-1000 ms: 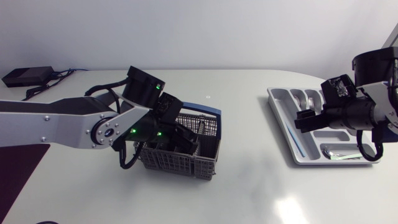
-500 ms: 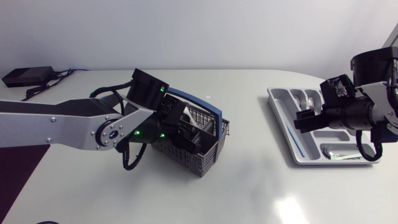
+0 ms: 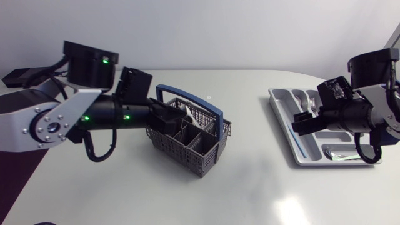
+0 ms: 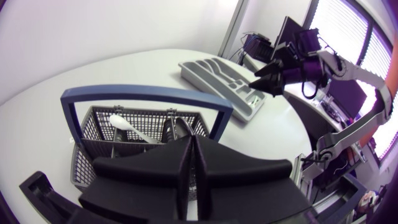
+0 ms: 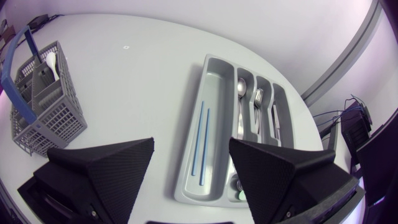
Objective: Unload the cutlery basket into the drawer organizer.
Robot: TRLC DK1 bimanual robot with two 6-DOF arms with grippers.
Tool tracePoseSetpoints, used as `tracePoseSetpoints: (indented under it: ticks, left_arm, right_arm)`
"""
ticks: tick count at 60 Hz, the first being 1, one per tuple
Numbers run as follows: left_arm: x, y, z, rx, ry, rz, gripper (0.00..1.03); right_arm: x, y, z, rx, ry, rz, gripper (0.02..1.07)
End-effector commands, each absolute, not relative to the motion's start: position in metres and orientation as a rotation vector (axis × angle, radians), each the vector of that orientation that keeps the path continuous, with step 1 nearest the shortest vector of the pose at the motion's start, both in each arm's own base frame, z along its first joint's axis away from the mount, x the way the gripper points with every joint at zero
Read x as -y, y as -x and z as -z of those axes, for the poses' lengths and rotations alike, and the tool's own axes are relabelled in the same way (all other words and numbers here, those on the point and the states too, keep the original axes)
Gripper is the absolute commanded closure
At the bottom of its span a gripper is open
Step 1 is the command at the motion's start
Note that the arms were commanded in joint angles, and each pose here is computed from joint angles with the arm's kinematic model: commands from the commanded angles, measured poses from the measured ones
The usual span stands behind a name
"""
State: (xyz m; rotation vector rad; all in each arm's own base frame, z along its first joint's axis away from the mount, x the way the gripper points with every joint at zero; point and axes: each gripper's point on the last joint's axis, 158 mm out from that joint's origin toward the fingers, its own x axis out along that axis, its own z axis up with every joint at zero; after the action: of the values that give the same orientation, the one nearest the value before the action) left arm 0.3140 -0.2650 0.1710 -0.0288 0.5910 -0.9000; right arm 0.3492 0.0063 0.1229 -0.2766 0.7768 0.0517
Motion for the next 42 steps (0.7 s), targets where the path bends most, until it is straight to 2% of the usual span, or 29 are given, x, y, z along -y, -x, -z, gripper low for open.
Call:
tracePoseSetpoints:
  ticks: [1,11,19,27,42]
  left_arm:
    - [0.257,-0.306,-0.181,-0.591,0.113,0.928,1.00]
    - [0.250,-0.287,-0.228,-0.555,0.275,1.064,1.00]
    - [0.247,-0.271,-0.252,-0.552,0.347,1.163,1.00]
    - [0.255,-0.247,-0.261,-0.557,0.357,1.275,1.00]
    - [0.278,-0.203,-0.262,-0.580,0.324,1.486,1.00]
  right_arm:
    - [-0.013,-0.342,-0.118,-0.780,0.305,-0.078,0.20]
    - [-0.050,-0.336,-0.141,-0.684,0.319,-0.204,0.20]
    - [-0.084,-0.327,-0.159,-0.627,0.305,-0.336,0.20]
    - [-0.120,-0.312,-0.168,-0.604,0.271,-0.519,0.20]
    - [-0.206,-0.252,-0.174,-0.562,0.339,-0.915,0.20]
